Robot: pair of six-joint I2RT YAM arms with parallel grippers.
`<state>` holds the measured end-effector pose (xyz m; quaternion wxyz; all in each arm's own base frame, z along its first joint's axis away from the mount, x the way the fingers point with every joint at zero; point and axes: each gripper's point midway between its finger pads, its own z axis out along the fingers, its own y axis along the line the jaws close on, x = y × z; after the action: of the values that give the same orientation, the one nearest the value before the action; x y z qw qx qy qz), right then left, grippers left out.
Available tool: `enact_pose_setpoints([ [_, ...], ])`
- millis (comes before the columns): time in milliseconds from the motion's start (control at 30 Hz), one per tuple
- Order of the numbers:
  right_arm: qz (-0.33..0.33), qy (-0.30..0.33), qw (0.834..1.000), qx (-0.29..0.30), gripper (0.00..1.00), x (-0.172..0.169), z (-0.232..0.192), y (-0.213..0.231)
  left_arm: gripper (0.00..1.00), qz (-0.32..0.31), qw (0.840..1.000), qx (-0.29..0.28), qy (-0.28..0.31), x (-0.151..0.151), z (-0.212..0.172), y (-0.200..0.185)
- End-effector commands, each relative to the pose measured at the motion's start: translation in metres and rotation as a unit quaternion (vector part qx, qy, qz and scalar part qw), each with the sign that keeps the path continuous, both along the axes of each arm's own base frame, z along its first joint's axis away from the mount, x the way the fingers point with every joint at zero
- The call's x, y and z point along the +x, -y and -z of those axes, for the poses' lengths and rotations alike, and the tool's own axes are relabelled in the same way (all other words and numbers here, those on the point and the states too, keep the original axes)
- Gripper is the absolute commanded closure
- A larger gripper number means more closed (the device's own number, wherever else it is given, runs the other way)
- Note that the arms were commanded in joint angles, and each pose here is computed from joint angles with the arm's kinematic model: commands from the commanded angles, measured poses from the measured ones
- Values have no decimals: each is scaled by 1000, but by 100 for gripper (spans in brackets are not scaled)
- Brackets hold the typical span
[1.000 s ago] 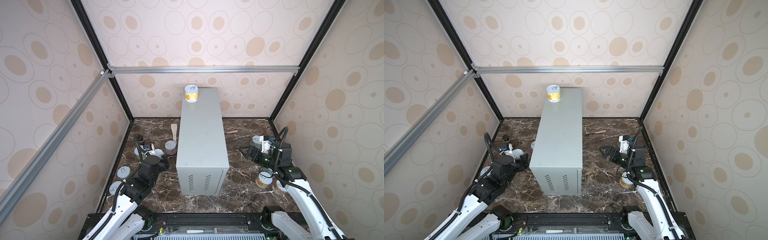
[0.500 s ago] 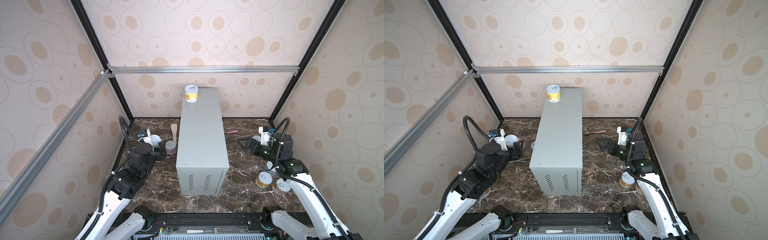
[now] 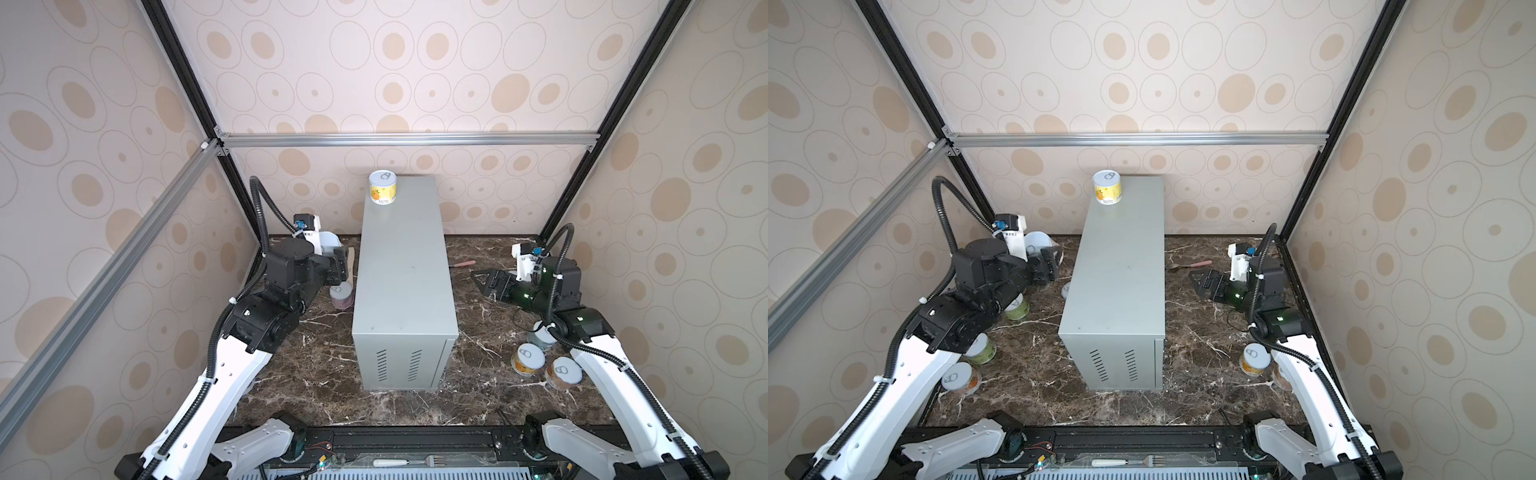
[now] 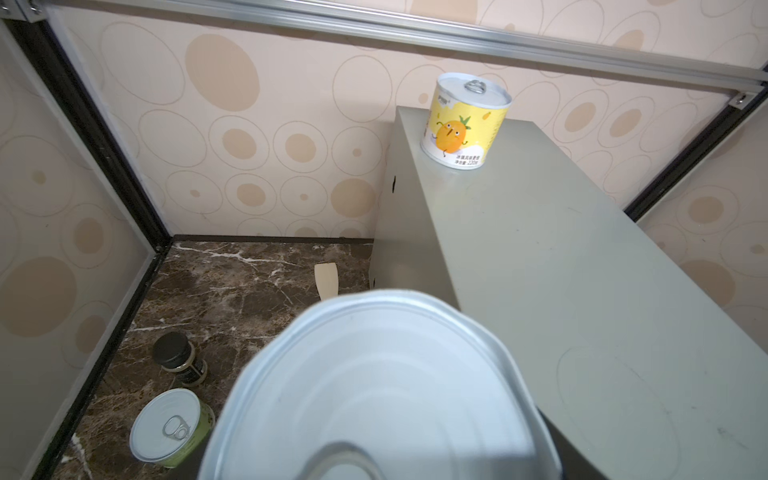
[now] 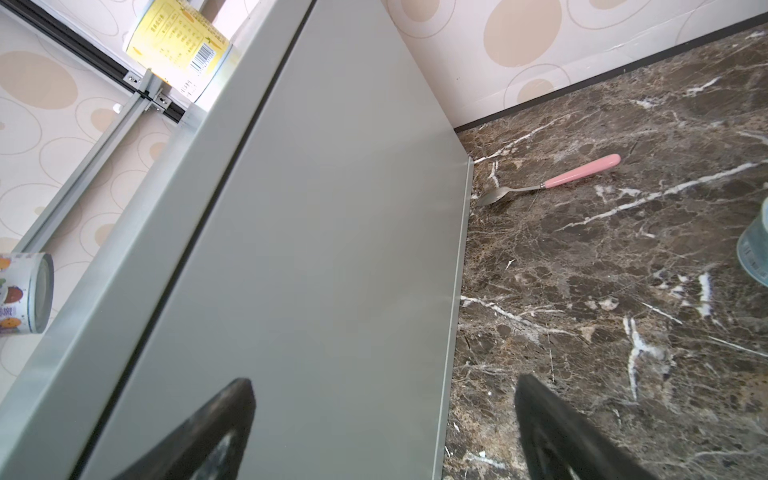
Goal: Place and organize the canned foods onto the counter
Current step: 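Carry the pink can with the left gripper over the cabinet top beside the yellow can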
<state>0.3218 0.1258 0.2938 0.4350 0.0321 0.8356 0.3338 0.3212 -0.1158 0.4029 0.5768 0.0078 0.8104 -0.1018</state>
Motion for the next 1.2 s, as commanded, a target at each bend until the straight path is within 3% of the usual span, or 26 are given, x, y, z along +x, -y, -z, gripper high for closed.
enact_pose_setpoints([
  [0, -4, 19, 1000, -16, 0, 2, -11, -2, 38, 35, 998, -8, 45, 4, -39, 14],
  [967, -27, 3, 998, -62, 0, 14, 21, -13, 40, 121, 991, 48, -40, 96, -27, 93],
  [1167, -28, 7, 998, -63, 0, 14, 21, -13, 34, 112, 990, 68, -59, 109, -14, 100],
])
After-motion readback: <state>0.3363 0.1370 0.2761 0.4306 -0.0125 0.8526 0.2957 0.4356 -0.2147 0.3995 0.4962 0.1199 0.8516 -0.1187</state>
